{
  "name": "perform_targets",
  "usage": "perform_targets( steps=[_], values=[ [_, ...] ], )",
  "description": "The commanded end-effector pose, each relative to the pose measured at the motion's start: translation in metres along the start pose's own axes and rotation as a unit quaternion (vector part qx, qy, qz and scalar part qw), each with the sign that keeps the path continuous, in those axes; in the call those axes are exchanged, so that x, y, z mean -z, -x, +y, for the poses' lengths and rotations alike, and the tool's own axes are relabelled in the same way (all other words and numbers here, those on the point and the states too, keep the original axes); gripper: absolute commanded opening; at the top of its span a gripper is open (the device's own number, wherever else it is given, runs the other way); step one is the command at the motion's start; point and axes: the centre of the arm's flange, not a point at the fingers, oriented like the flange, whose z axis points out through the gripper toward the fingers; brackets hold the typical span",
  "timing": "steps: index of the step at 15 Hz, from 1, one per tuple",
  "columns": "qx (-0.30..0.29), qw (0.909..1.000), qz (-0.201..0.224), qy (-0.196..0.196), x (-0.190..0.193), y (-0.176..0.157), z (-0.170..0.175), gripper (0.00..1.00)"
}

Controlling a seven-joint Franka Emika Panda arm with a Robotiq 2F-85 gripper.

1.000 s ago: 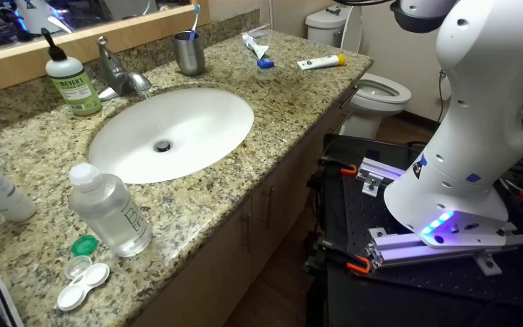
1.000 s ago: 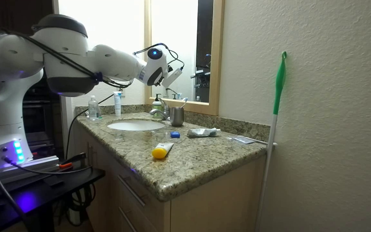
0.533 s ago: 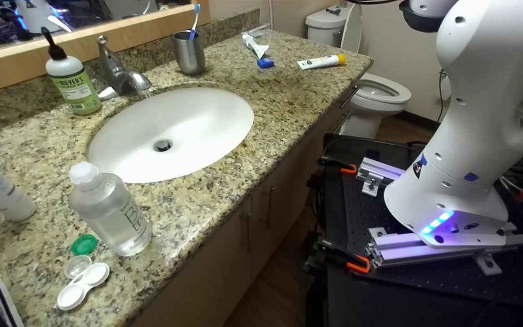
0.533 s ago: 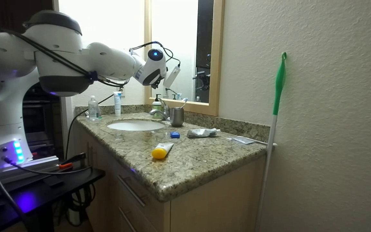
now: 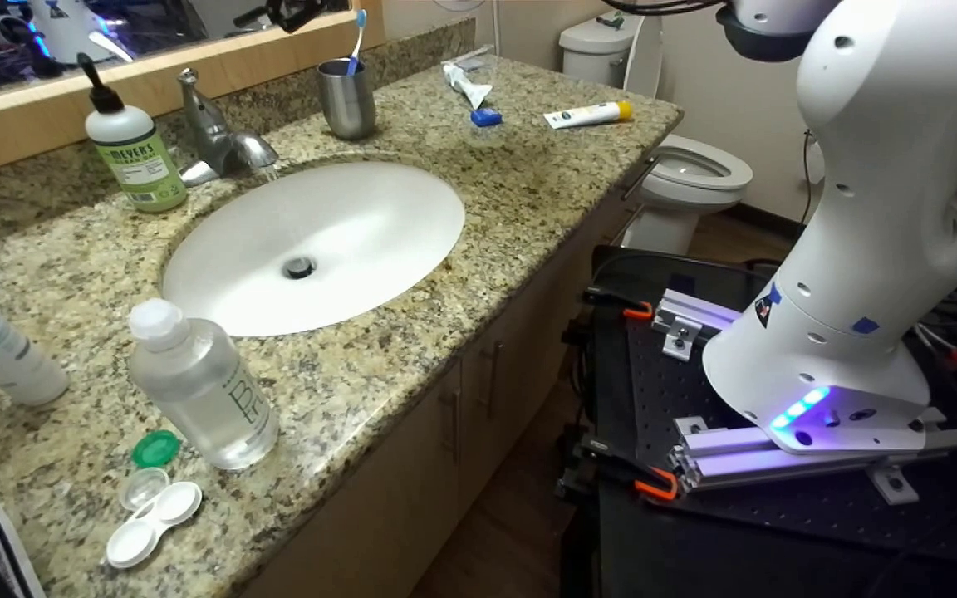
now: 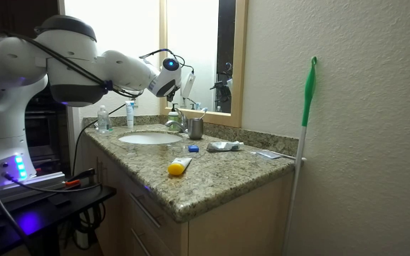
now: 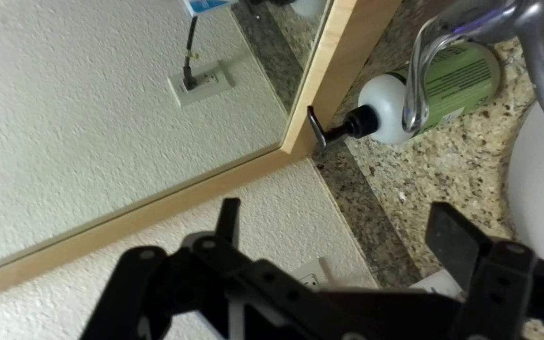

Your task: Turn the faucet handle upwards pick up the toothbrush wash it and then place it in the cup afterward turn the faucet handle downwards

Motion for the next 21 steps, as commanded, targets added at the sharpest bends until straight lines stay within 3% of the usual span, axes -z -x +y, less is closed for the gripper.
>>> perform_targets(
  steps=[1, 6, 10, 11, 14, 18, 21],
  values=[
    [0.093, 0.9951, 0.016, -0.029, -0.042, -0.001, -0.018, 1.00],
    [0.209, 0.9753, 0.045, -0.055, -0.072, -0.010, 0.008, 1.00],
    [0.308, 0.9489, 0.055, -0.042, -0.072, -0.007, 0.039, 1.00],
    [0.263, 0.9624, 0.050, -0.044, -0.072, -0.021, 0.025, 1.00],
    [0.293, 0.9539, 0.049, -0.042, -0.070, -0.018, 0.036, 1.00],
    [0.252, 0.9650, 0.056, -0.044, -0.095, 0.015, 0.014, 1.00],
    [0.220, 0.9715, 0.084, -0.025, -0.110, 0.021, 0.007, 1.00]
  ],
)
